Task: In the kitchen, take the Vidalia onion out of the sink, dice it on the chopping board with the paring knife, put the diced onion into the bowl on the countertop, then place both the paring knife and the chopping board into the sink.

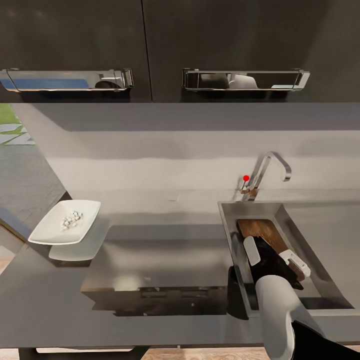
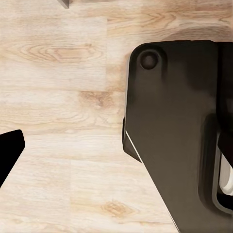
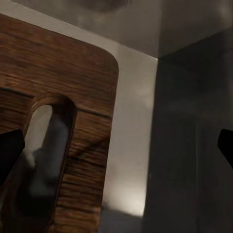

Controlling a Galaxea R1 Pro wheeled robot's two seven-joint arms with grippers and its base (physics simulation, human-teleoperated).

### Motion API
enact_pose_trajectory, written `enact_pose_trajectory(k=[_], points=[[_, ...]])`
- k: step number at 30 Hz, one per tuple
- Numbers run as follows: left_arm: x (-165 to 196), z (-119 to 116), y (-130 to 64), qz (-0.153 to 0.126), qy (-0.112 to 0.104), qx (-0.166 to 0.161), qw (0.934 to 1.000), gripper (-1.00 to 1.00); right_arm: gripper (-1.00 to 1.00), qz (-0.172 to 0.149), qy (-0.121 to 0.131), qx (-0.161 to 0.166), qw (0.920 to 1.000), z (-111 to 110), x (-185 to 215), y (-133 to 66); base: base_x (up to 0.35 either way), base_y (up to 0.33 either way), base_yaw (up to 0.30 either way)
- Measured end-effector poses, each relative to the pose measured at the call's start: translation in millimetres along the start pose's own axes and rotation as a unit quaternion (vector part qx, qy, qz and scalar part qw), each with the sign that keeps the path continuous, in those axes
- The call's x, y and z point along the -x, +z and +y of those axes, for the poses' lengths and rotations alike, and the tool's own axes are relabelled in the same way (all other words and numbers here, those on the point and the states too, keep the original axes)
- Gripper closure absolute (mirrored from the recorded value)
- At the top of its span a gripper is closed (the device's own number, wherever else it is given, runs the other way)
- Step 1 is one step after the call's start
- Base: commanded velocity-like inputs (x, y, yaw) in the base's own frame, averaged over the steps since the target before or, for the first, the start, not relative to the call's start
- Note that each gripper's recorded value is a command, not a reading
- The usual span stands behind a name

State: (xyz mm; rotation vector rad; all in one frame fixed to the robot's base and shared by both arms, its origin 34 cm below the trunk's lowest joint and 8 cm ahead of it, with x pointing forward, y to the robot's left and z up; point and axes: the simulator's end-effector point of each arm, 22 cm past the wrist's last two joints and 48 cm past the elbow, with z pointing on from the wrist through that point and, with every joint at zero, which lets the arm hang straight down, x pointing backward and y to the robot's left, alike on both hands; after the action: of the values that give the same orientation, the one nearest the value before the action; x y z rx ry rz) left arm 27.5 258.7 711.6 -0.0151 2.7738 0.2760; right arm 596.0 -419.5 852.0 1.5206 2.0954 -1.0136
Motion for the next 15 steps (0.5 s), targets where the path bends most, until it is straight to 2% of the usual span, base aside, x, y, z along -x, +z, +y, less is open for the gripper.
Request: enact_pose_trajectory(k=[1,3,5,8,12,13,14,15], points=[[0,0,0.0,0.0,0.0,0.0,1.0,-1.0,-1.0,-0.002,0.005,0.002,1.0,0,4,-1.5,0.0,0.0,0.0],[0,0,0.0,0.0,0.0,0.0,1.0,-1.0,-1.0,-0.029,0.039,0.024,0.9985,8,40,-18.6,0.0,0.0,0.0],[0,0,0.0,0.0,0.0,0.0,1.0,-1.0,-1.0,-0.065,0.051,0.063,0.9945,21,83,-50.2,0.0,0.0,0.0],[0,0,0.0,0.0,0.0,0.0,1.0,-1.0,-1.0,-0.099,0.023,0.123,0.9872,35,123,-106.4,0.0,0.0,0.0],[0,0,0.0,0.0,0.0,0.0,1.0,-1.0,-1.0,-0.118,-0.001,0.175,0.9774,39,155,-141.2,0.0,0.0,0.0],[0,0,0.0,0.0,0.0,0.0,1.0,-1.0,-1.0,-0.116,-0.031,0.251,0.9605,66,151,-156.9,0.0,0.0,0.0],[0,0,0.0,0.001,0.0,0.0,1.0,-1.0,-1.0,-0.114,-0.04,0.268,0.9558,72,147,-159.5,0.0,0.0,0.0],[0,0,0.0,0.001,0.0,0.0,1.0,-1.0,-1.0,-0.109,-0.057,0.297,0.9469,82,138,-162.7,0.0,0.0,0.0]])
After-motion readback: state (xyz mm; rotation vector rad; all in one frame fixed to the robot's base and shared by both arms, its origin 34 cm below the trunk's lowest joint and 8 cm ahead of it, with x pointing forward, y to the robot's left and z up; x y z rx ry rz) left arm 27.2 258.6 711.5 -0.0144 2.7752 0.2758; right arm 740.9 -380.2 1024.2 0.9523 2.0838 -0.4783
